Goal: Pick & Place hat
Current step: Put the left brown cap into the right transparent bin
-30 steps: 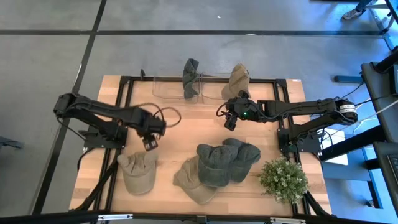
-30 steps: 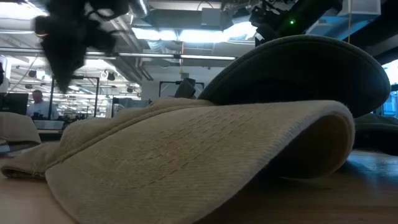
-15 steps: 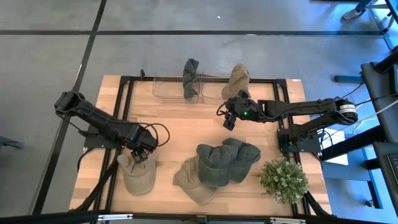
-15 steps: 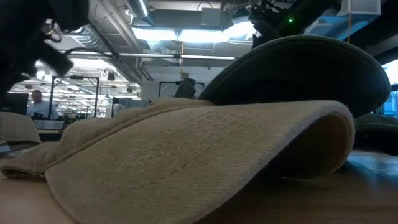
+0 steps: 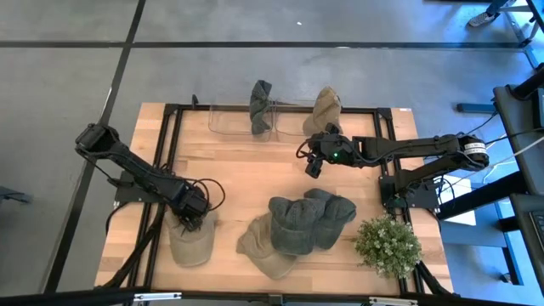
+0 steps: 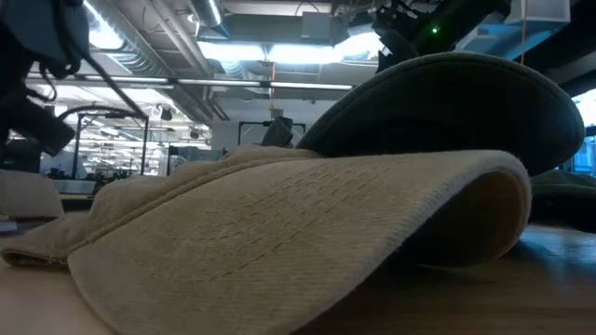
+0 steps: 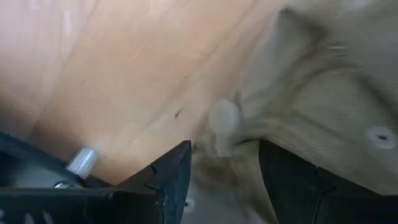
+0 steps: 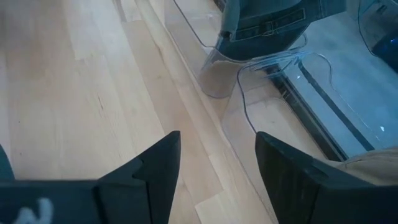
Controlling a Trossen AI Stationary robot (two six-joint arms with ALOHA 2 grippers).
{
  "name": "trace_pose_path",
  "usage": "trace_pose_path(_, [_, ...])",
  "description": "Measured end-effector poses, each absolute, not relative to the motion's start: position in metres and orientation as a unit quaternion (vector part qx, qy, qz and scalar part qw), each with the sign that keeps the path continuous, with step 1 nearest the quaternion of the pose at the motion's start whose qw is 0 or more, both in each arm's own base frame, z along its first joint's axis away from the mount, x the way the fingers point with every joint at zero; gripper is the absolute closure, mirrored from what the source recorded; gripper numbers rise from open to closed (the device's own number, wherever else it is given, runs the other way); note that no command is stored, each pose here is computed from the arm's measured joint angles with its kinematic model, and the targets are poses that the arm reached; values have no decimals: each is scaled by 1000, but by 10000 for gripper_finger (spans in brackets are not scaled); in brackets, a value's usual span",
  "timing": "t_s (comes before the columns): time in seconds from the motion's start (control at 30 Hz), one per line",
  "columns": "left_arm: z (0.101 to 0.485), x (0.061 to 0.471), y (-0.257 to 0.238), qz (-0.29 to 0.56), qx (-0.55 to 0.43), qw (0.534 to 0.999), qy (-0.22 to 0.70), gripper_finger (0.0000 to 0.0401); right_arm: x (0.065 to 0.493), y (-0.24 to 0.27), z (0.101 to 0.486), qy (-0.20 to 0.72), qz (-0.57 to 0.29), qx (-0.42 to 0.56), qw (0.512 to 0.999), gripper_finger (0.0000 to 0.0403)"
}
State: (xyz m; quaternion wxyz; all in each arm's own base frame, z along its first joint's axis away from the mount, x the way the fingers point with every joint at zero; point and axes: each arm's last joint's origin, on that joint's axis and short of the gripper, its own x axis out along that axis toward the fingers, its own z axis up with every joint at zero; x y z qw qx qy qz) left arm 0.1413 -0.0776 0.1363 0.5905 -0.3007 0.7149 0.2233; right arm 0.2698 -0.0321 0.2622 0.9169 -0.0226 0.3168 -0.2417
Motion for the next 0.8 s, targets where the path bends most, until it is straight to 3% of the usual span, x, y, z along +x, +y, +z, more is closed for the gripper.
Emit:
trace_pose_path(0.27, [128,135,-75,238,-310,579,716,219,270,-32,262,317,-241,-24,917,194])
trace_pose_path(0.67, [128,137,-74,223,-289,600,711,219,270,-32,262,319,-240,-28,917,194])
trace_pose_path(0.8, [128,137,-74,218,-281,607,711,238,270,-32,262,321,-237,-35,916,194])
